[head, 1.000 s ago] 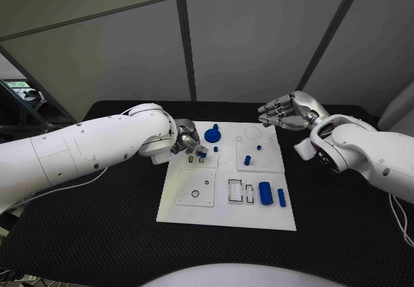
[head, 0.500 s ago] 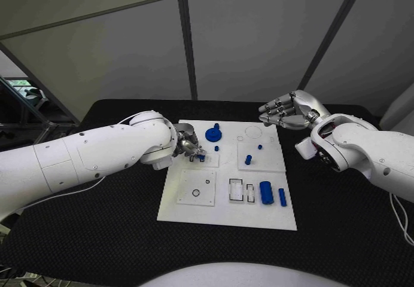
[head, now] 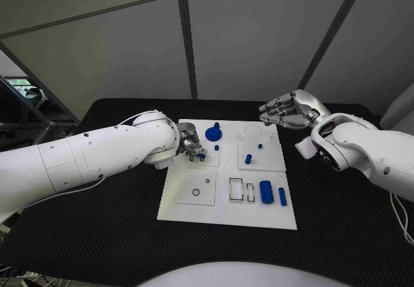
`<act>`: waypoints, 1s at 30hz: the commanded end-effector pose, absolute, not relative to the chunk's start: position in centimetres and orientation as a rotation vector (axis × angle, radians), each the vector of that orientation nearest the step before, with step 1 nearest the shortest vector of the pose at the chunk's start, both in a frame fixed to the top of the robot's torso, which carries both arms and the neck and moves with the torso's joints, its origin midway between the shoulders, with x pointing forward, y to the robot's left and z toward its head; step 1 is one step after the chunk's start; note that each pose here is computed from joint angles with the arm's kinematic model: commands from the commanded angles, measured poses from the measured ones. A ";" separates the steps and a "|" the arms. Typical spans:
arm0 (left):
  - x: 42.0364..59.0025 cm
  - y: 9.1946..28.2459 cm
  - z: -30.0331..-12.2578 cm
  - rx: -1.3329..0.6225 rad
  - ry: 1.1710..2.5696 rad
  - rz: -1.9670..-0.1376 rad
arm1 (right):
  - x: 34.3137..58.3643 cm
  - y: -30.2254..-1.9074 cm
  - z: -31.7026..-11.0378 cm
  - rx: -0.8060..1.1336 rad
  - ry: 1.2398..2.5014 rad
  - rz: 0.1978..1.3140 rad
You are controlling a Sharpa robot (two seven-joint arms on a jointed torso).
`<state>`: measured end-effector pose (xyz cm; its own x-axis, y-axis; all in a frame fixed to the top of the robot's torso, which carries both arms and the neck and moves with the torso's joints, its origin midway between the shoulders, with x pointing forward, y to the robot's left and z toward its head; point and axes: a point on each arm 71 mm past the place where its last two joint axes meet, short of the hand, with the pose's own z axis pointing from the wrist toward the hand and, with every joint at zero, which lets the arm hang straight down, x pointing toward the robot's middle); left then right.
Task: Assemble the parts on the task board
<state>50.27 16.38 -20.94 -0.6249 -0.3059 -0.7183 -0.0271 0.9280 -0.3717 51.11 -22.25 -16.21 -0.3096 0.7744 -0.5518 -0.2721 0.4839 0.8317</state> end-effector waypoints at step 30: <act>50.2 16.0 -21.2 -0.117 2.231 -0.297 | 51.1 -22.0 -16.1 0.433 1.554 1.125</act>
